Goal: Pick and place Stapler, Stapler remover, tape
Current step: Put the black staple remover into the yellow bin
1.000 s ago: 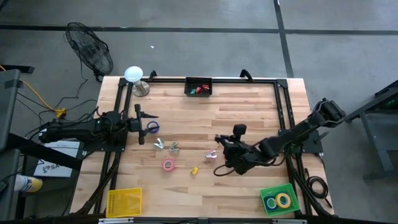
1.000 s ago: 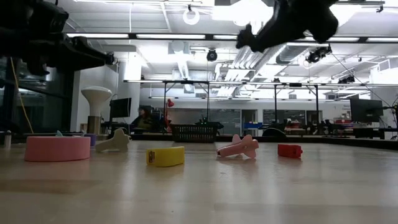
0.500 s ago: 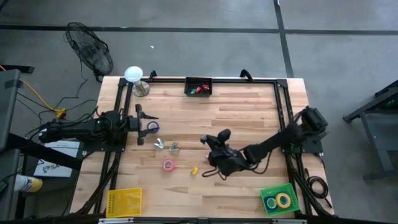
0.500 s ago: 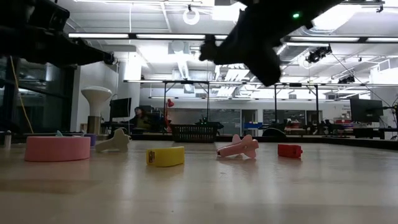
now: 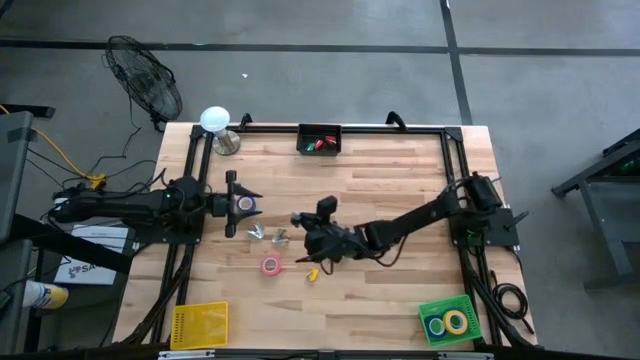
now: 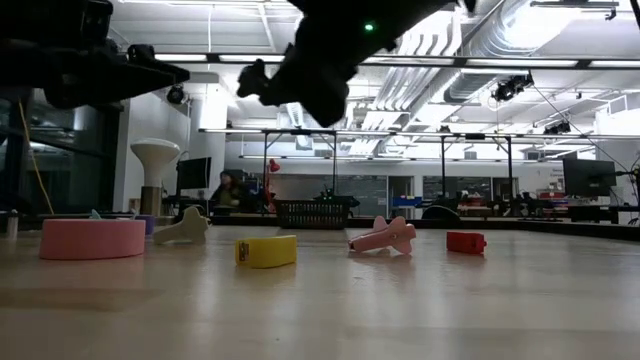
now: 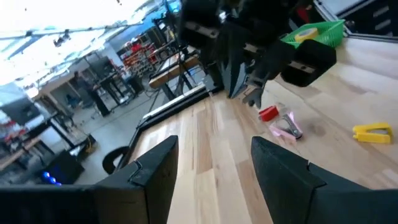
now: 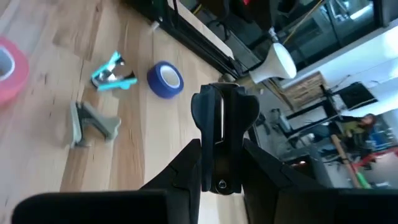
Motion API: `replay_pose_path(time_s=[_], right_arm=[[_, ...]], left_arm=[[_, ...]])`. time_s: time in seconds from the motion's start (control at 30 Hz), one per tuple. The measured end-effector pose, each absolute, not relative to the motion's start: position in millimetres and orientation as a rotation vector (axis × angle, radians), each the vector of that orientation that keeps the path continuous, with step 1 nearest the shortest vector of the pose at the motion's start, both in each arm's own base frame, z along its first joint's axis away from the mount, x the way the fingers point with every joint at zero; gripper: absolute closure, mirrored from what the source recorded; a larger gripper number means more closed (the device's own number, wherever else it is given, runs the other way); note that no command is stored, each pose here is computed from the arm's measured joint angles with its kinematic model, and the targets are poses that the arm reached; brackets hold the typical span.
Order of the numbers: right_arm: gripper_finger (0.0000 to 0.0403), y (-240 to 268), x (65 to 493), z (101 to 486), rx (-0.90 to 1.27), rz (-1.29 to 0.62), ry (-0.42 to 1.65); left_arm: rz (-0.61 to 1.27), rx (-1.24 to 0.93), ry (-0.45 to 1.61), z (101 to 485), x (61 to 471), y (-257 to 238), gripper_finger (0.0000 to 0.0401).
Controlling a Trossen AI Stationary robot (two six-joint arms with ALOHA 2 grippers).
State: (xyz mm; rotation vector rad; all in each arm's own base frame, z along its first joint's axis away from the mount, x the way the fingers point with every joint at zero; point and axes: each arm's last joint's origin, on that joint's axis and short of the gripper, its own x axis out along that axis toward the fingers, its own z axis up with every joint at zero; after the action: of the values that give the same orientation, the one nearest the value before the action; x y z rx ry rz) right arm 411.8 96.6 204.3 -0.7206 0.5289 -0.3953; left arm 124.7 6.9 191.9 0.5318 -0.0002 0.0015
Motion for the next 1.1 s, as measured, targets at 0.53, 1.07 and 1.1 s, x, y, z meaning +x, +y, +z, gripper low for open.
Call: replay_pose_path(time_s=[0.53,1.07,1.1], right_arm=[[0.0327,60.0,430.9,221.3,-0.507,-0.357,0.454],[0.0327,52.5,429.7,215.9,-0.528,-0.338,0.515],[0.0327,51.8,429.5,215.3,-0.529,-0.338,0.522]], left_arm=[[-0.07,0.731,0.073,211.3,169.6,9.0,0.0204],[-0.099,0.736,0.164,218.6,205.6,11.8,0.0204],[-0.098,0.737,0.16,219.7,206.1,11.8,0.0204]])
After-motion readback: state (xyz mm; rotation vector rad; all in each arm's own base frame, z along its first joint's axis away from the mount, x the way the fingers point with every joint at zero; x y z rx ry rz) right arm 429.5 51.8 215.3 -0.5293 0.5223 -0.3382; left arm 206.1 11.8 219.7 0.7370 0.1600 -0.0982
